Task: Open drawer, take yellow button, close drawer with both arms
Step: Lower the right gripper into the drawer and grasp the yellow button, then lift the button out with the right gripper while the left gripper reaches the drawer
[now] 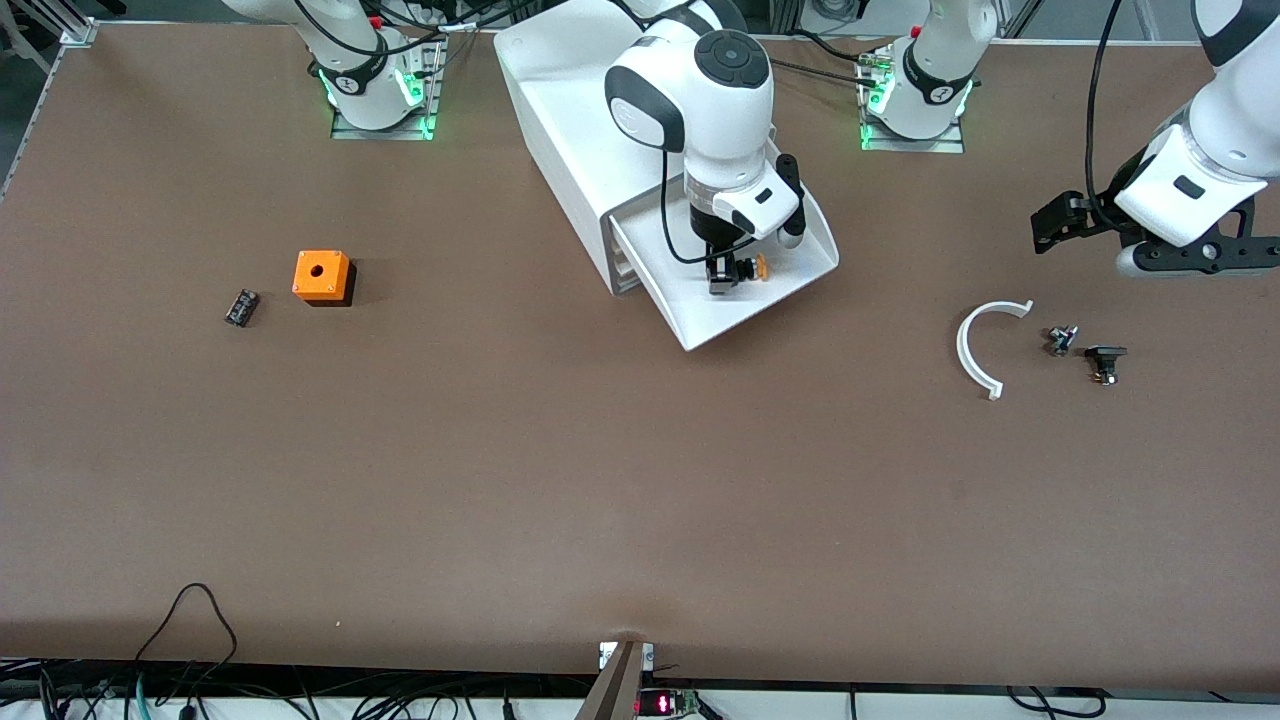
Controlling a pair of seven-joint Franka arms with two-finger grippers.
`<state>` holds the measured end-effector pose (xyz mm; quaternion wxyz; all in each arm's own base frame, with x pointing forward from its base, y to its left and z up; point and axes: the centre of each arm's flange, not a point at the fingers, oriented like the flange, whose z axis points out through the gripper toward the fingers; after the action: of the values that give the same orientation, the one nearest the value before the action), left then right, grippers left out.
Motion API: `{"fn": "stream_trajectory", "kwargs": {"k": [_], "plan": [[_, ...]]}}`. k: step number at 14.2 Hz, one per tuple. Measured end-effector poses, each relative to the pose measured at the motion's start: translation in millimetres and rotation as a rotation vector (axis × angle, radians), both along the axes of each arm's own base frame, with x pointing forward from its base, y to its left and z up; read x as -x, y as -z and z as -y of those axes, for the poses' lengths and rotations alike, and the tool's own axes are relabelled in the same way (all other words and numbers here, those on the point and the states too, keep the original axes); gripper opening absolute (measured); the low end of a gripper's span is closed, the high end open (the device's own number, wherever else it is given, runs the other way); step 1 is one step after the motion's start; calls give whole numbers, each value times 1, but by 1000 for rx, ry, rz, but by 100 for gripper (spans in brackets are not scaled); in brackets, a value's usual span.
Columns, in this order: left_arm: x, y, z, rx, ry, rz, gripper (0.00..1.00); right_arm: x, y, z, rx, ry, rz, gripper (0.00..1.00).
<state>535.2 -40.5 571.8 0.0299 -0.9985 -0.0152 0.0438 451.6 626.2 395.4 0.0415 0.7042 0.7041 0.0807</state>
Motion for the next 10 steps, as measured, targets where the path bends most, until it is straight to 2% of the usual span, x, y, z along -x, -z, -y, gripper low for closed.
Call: {"fn": "stream_trajectory", "kwargs": {"k": [4,6,8,10], "plan": [[-6,18,14,5,27,-33,100,-7,-41,7,-60,110,36,42],[-12,30,15,9,32,-55,100,-15,-67,18,-101,215,53,42],[-19,34,14,15,31,-63,100,-32,-83,37,-135,362,59,42],[-25,36,15,20,32,-73,100,-63,-85,70,-144,535,62,42]]}}
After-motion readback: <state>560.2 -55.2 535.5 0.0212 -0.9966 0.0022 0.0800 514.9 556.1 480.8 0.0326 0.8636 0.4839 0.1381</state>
